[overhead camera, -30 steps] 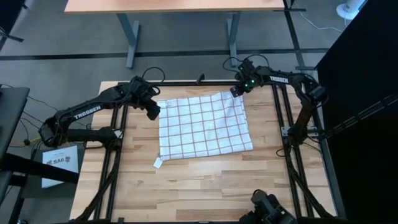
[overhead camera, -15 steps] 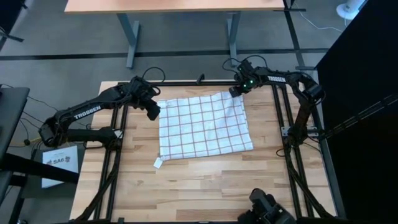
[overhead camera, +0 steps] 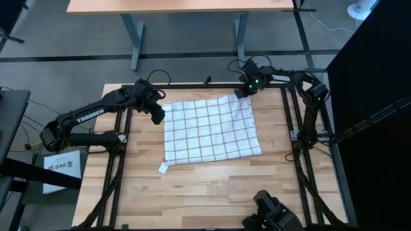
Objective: Roll towel
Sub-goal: Fold the white patterned towel
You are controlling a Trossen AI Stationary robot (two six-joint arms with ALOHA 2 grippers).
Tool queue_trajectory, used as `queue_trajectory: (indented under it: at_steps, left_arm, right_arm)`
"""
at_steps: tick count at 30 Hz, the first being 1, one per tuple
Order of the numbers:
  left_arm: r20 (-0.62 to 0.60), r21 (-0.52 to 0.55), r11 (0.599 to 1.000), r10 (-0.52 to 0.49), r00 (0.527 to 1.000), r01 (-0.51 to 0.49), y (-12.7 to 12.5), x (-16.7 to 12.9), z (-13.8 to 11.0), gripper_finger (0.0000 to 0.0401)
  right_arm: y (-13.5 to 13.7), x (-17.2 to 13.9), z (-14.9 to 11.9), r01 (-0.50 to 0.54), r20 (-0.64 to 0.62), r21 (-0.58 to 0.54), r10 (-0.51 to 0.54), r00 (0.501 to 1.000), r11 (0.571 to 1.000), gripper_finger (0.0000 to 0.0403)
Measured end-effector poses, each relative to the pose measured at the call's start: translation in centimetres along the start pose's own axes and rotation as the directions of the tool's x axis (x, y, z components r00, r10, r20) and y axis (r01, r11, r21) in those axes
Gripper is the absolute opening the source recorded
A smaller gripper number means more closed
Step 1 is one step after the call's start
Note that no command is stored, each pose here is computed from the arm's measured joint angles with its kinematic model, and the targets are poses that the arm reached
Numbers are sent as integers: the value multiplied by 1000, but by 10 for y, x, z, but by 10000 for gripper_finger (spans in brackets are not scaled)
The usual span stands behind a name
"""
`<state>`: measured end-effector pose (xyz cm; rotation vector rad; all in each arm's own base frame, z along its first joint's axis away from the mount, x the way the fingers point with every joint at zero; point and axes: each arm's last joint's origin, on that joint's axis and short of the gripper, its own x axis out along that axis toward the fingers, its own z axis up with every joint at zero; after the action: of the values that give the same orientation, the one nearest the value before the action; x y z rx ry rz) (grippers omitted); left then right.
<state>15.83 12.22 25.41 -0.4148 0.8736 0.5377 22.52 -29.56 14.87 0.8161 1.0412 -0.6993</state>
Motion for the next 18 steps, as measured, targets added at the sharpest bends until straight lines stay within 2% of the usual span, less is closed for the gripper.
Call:
queue_trajectory:
  at_steps: [4,13,18]
  left_arm:
    - [2,0,1000,0,1000,0,0,0,0,153]
    - [2,1,1000,-1,1000,1,0,0,0,153]
    - [2,1,1000,0,1000,0,0,0,0,153]
  right_arm:
    - [1,-3,1,0,-12,-21,0,1000,1000,116]
    - [0,-2,-3,2,-43,-54,-4,999,999,12]
    - [0,-2,-5,4,-61,-52,-7,998,999,1]
